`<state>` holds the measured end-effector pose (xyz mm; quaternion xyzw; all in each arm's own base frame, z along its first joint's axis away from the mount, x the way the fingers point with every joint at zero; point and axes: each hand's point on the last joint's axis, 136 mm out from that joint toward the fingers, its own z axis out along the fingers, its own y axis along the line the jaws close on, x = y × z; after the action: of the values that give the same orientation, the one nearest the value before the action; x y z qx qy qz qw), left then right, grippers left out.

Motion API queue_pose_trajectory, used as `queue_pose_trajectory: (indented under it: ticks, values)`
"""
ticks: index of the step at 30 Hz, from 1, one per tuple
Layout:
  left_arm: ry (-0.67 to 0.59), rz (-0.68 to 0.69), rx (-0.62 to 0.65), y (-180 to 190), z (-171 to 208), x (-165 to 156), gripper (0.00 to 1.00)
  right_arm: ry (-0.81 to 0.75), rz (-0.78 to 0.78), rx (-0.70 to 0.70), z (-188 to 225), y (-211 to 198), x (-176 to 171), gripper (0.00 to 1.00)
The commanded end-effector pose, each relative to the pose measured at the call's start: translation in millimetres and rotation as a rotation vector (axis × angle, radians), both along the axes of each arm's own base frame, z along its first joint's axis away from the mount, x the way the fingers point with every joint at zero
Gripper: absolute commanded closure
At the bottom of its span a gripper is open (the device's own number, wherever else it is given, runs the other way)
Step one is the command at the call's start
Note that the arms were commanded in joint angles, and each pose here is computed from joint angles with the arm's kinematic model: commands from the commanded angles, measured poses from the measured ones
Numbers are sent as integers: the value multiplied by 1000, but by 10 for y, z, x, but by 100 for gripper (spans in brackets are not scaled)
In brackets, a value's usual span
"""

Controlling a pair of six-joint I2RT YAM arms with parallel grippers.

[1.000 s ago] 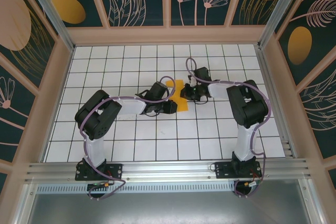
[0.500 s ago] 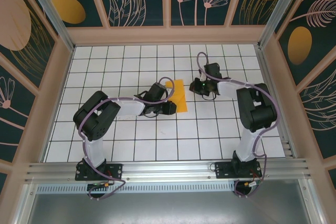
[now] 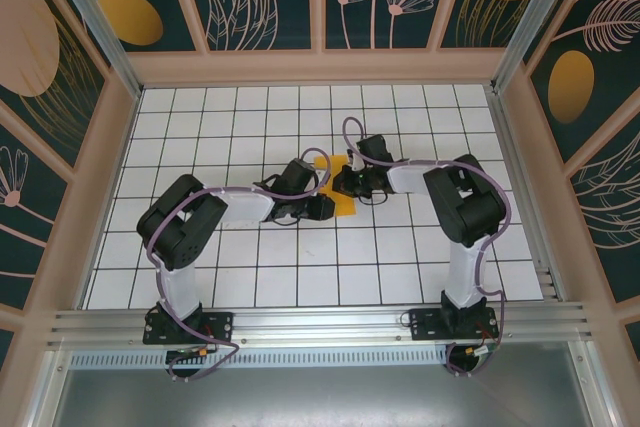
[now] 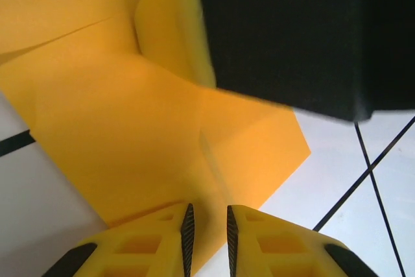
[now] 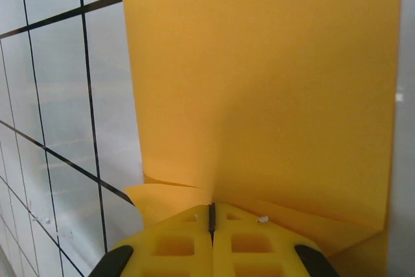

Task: Fold a paper plane with a square sheet of paper (fold left side to right side)
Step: Fold the triangle a second time at the center of the table.

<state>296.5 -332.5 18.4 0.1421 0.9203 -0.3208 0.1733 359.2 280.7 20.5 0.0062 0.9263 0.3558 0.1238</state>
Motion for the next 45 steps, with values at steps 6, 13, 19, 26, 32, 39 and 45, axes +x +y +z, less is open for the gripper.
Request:
queue_pose_trajectory:
  ticks: [6, 13, 19, 26, 32, 39, 45]
  values:
    - [149, -36, 84, 313, -295, -475, 75, 39, -59, -63, -170, -193, 72, 93]
    - [170, -17, 104, 441, -357, -600, 75, 44, -58, -58, -175, -197, 73, 93]
    - [178, 3, 97, 460, -300, -609, 77, 48, -52, -56, -191, -193, 42, 93]
    - [57, -19, -6, 226, 353, -353, 76, 50, -49, -51, -191, -192, 24, 93]
    - [14, -26, -13, 85, 463, -135, 75, 45, -44, -46, -174, -171, 35, 93]
    - [40, -33, 5, -38, 190, 41, 76, 45, -39, -48, -172, -167, 25, 93]
    - [91, -22, 52, 78, -93, -74, 76, 34, -37, -41, -120, -154, 33, 93]
